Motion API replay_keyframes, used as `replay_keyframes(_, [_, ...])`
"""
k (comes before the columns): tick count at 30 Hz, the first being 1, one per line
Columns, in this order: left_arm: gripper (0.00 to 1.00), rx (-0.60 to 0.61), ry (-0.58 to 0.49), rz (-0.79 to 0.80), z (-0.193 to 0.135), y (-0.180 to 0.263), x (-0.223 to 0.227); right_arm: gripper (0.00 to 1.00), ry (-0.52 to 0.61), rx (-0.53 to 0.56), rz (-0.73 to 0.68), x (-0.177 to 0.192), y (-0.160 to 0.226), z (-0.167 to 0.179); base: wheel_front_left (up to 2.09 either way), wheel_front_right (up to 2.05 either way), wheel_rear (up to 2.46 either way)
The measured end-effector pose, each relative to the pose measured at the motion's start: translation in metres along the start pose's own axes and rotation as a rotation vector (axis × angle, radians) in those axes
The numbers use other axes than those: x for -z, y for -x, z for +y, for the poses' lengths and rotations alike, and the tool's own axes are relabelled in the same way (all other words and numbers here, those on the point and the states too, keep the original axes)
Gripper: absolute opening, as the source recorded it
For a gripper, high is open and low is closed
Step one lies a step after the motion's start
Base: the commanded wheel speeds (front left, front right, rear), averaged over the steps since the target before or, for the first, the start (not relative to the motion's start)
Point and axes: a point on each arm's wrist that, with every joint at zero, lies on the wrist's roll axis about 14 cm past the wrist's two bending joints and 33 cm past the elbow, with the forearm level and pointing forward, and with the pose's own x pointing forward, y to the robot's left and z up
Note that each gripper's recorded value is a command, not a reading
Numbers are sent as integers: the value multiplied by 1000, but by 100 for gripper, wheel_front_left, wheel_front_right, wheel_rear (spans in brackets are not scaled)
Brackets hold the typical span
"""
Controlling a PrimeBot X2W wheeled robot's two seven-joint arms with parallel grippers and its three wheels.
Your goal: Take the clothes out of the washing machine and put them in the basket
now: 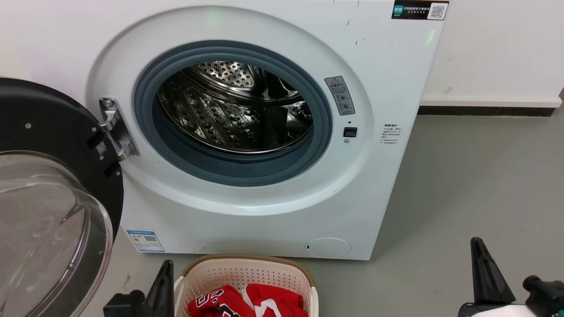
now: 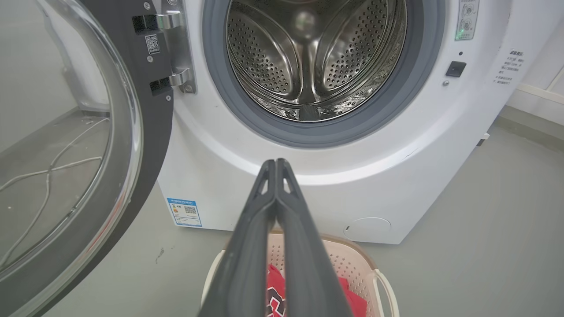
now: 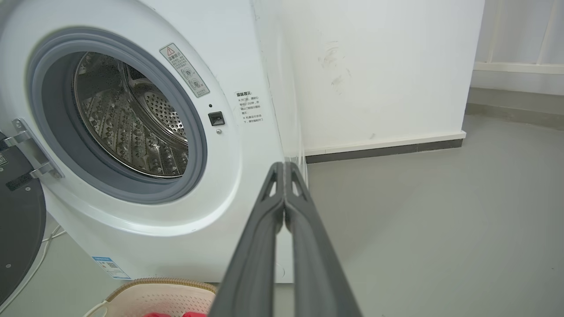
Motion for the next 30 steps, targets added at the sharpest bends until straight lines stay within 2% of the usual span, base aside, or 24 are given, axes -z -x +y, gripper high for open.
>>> replay_keyframes(11, [0, -42, 223, 15, 6, -8, -1, 0, -207, 46, 23, 5, -6, -7, 0, 0, 0])
replay_keyframes(30, [0, -76, 533, 31, 12, -19, -2, 0, -495, 90, 39, 8, -16, -13, 0, 0, 0])
